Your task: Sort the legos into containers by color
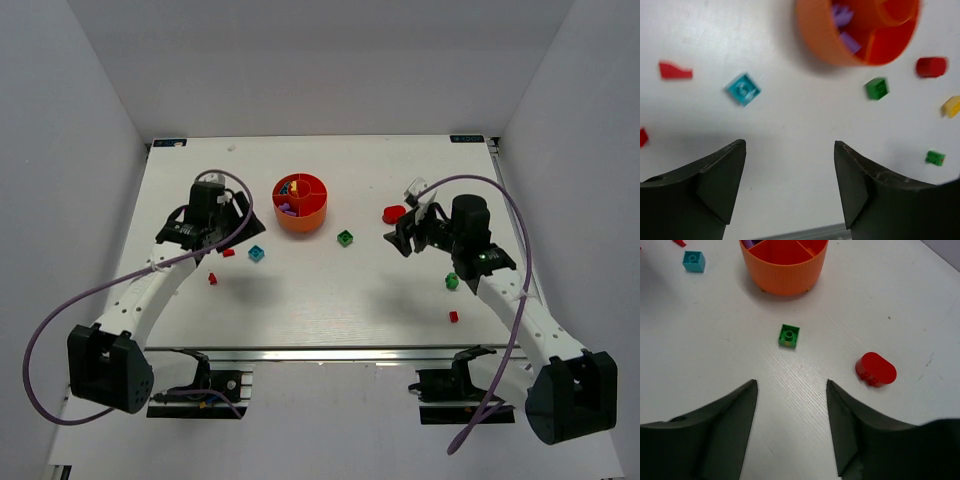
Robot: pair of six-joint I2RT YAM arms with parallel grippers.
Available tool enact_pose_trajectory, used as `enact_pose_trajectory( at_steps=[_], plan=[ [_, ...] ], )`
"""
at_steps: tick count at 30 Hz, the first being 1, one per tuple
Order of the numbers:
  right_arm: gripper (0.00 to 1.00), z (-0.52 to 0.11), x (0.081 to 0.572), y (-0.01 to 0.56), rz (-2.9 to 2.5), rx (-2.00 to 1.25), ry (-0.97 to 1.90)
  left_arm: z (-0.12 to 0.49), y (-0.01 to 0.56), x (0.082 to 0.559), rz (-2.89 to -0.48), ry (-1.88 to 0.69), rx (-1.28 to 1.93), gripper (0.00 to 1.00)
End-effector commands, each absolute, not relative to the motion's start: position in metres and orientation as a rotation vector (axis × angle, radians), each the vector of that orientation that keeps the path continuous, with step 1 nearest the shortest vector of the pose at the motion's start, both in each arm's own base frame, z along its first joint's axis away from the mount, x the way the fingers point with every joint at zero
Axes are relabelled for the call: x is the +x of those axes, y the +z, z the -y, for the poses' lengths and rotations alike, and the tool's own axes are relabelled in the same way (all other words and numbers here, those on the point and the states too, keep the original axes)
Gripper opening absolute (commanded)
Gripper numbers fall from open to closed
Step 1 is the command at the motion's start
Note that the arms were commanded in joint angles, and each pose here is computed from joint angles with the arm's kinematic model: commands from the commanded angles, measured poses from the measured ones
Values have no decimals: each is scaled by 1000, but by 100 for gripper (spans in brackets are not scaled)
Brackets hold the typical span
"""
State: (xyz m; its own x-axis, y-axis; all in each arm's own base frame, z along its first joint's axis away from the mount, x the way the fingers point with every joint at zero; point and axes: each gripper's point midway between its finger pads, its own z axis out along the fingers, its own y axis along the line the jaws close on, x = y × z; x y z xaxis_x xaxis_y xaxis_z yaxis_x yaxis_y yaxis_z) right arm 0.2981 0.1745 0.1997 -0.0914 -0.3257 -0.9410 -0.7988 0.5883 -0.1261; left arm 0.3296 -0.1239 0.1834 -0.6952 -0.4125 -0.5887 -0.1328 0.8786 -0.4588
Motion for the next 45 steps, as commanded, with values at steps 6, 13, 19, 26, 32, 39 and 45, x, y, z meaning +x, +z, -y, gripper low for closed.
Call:
enact_pose_trajectory(
  at_steps=[6,13,19,26,32,39,45],
  plan=[
    [47,-159,315,214,-1763,-788,567,104,114,281,-2477,-369,-664,80],
    [46,-150,315,215,-1763,-767,579,114,75,300,-2556,-323,-762,79],
    [44,-145,314,217,-1753,-765,584,119,59,323,-2578,-287,-812,77],
    [42,-142,315,216,-1754,-762,586,122,58,356,-2562,-237,-818,77],
    [42,-139,314,217,-1751,-755,591,120,40,365,-2619,-151,-841,76],
    [42,-135,314,218,-1748,-745,594,122,37,368,-2629,-150,-838,68],
    [40,-132,315,218,-1749,-737,594,125,44,376,-2625,-167,-816,43]
  ],
)
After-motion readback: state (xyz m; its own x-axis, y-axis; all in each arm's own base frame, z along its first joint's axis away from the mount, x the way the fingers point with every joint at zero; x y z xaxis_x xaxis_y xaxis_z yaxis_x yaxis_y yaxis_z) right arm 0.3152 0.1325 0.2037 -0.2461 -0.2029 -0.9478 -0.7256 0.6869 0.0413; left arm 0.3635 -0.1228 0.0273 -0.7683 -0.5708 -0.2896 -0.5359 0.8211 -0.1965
